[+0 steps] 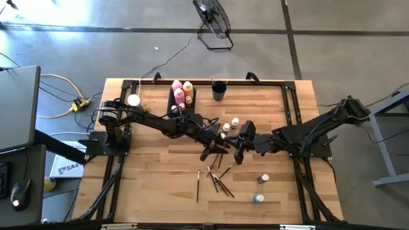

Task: Pick & Place Paint Supplies
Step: Put the gold paint brush into the green bin

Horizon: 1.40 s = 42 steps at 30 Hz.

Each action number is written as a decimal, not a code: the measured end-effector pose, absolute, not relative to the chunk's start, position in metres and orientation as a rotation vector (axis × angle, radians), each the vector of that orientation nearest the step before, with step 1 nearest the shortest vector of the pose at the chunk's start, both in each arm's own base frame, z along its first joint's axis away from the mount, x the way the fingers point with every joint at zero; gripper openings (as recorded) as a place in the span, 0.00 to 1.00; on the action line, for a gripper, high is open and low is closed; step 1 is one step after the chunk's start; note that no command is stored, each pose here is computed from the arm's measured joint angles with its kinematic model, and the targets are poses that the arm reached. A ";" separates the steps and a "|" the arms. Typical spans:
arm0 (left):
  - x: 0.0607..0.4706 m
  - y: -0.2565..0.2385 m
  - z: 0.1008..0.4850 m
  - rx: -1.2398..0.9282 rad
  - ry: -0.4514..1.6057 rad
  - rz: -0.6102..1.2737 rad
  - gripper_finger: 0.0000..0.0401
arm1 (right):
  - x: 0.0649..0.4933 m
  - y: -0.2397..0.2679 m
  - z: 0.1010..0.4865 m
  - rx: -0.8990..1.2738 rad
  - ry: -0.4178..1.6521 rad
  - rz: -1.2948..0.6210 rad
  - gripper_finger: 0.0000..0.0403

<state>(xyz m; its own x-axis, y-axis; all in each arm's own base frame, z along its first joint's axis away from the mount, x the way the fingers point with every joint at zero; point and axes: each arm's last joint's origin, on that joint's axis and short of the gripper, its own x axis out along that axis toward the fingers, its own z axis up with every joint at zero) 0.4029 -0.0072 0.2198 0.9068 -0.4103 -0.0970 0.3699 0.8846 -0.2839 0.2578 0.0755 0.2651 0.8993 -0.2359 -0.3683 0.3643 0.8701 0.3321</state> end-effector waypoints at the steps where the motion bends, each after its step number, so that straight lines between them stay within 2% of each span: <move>1: 0.403 -0.007 0.220 -0.264 0.156 -0.408 0.26 | 0.258 0.075 0.265 0.404 0.326 -0.319 0.01; 7: 0.403 -0.007 0.220 -0.264 0.156 -0.404 0.12 | 0.258 0.076 0.265 0.402 0.326 -0.318 0.01; 12: 0.403 -0.007 0.220 -0.260 0.157 -0.406 0.03 | 0.258 0.076 0.265 0.404 0.328 -0.310 0.01; 23: 0.402 -0.009 0.220 -0.234 0.158 -0.494 0.03 | 0.261 0.078 0.272 0.438 0.276 -0.238 0.02; 30: 0.395 -0.009 0.229 -0.205 0.174 -0.584 0.03 | 0.247 0.074 0.295 0.443 0.194 -0.197 0.06; 38: 0.366 -0.004 0.265 -0.088 0.246 -0.544 0.03 | 0.218 0.072 0.320 0.454 0.167 -0.020 0.07; 42: 0.338 -0.001 0.293 0.074 0.274 -0.380 0.03 | 0.213 0.076 0.315 0.396 0.215 -0.064 0.07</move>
<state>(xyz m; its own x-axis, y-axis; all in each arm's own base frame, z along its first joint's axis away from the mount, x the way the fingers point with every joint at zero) 0.3379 -0.0006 0.2935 0.8923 -0.3564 -0.2772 0.3762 0.9263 0.0198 0.2127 0.0764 0.3149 0.9753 -0.0202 -0.2199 0.1038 0.9209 0.3758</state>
